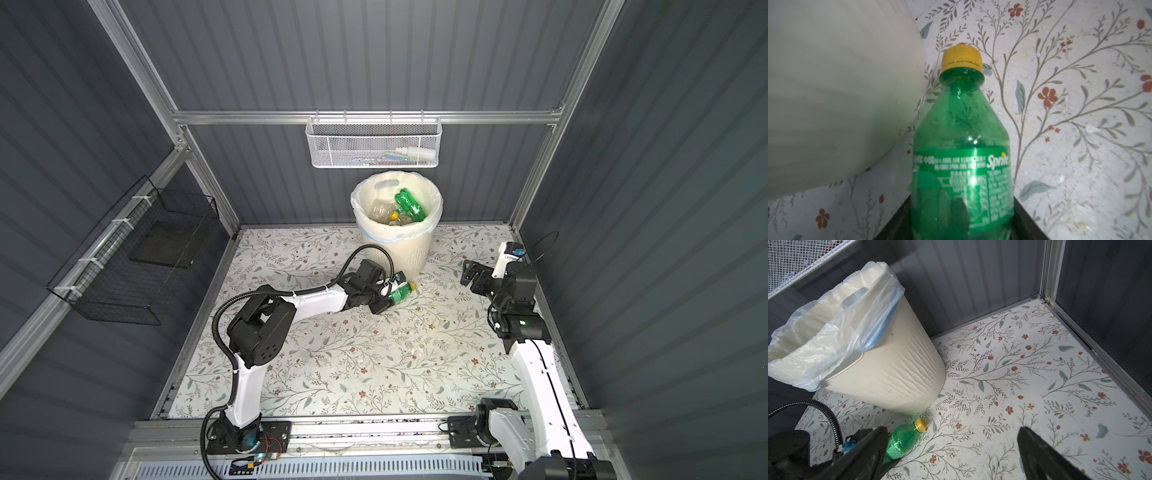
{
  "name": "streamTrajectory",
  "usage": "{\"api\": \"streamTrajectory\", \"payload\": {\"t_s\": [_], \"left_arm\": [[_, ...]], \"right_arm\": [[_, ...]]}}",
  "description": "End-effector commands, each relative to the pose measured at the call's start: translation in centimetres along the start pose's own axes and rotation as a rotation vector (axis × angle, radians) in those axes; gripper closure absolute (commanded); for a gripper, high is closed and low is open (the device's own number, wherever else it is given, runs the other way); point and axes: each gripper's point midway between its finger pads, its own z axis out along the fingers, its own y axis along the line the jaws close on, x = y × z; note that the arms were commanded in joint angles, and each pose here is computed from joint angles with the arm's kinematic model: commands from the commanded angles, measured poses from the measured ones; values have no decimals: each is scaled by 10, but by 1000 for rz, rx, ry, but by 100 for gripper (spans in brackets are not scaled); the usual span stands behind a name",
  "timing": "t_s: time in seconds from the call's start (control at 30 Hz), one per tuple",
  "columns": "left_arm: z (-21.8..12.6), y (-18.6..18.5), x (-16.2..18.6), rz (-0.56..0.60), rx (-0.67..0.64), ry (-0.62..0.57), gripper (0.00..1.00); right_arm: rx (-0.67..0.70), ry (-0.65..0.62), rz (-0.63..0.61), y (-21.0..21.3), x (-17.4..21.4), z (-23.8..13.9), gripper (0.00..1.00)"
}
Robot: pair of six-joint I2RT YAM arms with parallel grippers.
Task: Throw the plastic bottles in the bin
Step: 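Close the left gripper on the Sprite bottle and lift it upright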
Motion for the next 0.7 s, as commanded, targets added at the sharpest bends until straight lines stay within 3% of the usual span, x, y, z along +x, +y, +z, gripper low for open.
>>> {"api": "streamTrajectory", "payload": {"t_s": [0.0, 0.17, 0.43, 0.67], "left_arm": [[-29, -8, -13, -44, 20, -44, 50], [-66, -9, -17, -83, -14, -106, 51], [-141, 0, -19, -200, -153, -293, 53], [-218, 34, -3, -411, -282, -549, 54]], "right_arm": [[-9, -3, 11, 0, 2, -1, 1], [-35, 42, 38, 2, 13, 6, 1], [-56, 229, 84, 4, 54, 27, 3], [-17, 374, -102, 26, 102, 44, 2]]}}
